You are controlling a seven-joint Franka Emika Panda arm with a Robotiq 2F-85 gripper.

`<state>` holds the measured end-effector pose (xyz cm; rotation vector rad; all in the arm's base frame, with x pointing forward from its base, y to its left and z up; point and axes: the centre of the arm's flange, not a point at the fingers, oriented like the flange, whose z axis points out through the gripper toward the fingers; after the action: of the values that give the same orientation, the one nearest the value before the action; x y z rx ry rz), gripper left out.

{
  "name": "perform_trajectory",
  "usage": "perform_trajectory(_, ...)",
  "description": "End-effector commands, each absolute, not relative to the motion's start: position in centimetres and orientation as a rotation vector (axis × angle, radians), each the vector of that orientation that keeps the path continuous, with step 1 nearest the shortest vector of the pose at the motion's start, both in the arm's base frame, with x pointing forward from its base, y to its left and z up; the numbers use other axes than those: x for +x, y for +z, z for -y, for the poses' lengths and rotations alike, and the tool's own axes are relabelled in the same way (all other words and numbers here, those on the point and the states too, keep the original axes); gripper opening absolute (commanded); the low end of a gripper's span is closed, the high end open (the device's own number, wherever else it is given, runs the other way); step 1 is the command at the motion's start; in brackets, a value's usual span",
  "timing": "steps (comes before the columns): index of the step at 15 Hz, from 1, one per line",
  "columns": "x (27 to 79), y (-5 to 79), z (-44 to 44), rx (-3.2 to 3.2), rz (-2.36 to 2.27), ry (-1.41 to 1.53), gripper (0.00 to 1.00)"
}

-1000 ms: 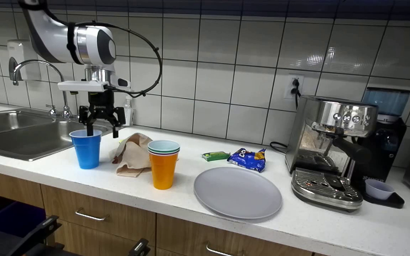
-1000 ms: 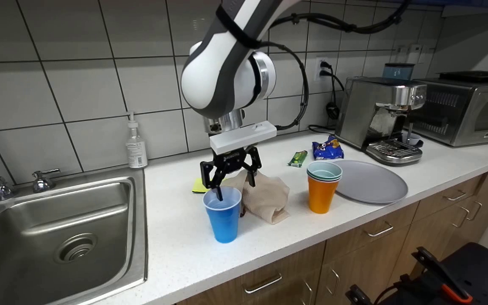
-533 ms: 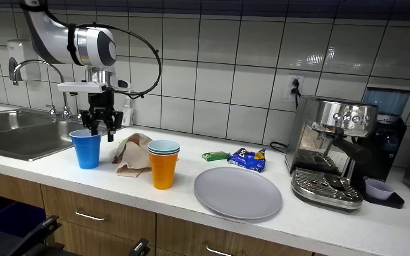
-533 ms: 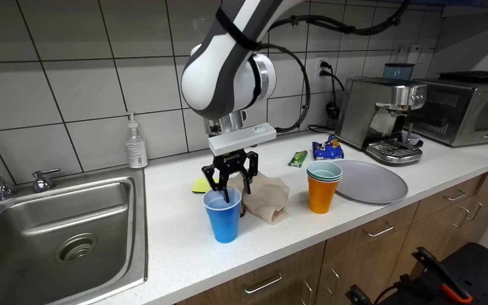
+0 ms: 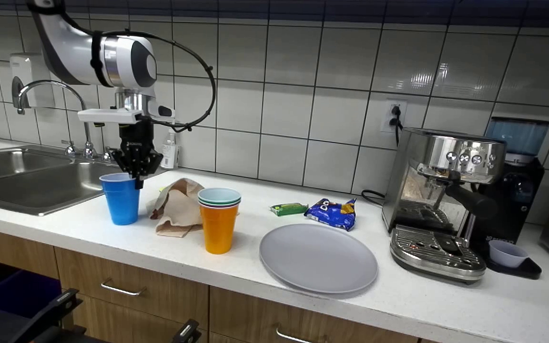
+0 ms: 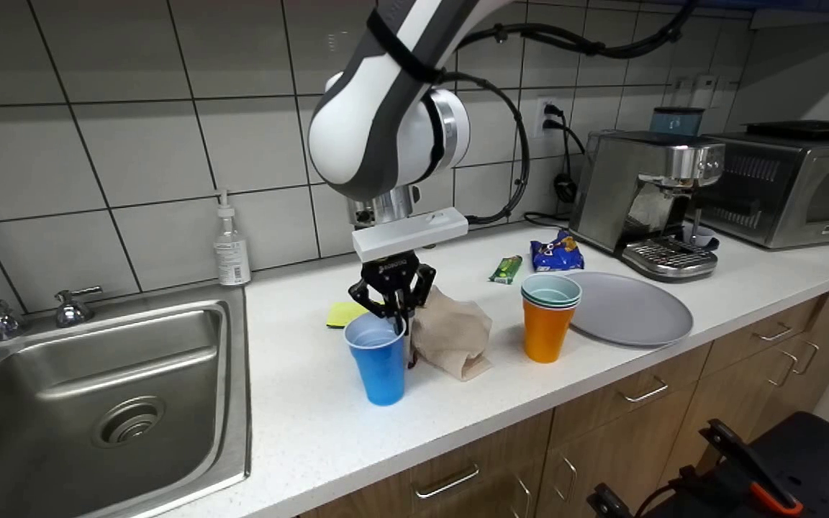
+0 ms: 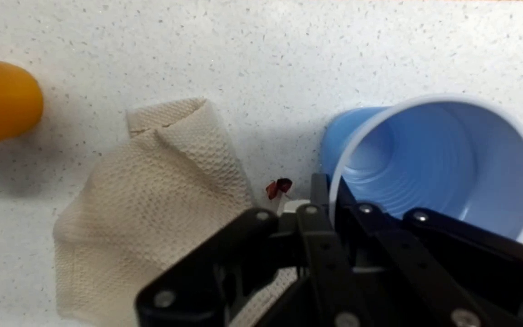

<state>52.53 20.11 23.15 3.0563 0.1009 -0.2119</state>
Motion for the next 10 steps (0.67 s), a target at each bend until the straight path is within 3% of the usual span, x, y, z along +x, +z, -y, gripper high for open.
perform_trajectory(1,52.4,24.2,-20.2,3.069,-0.048,-0.184,0.01)
perform_trajectory(10,53.4,27.6,-19.7,3.156,-0.006,-0.025,0.01)
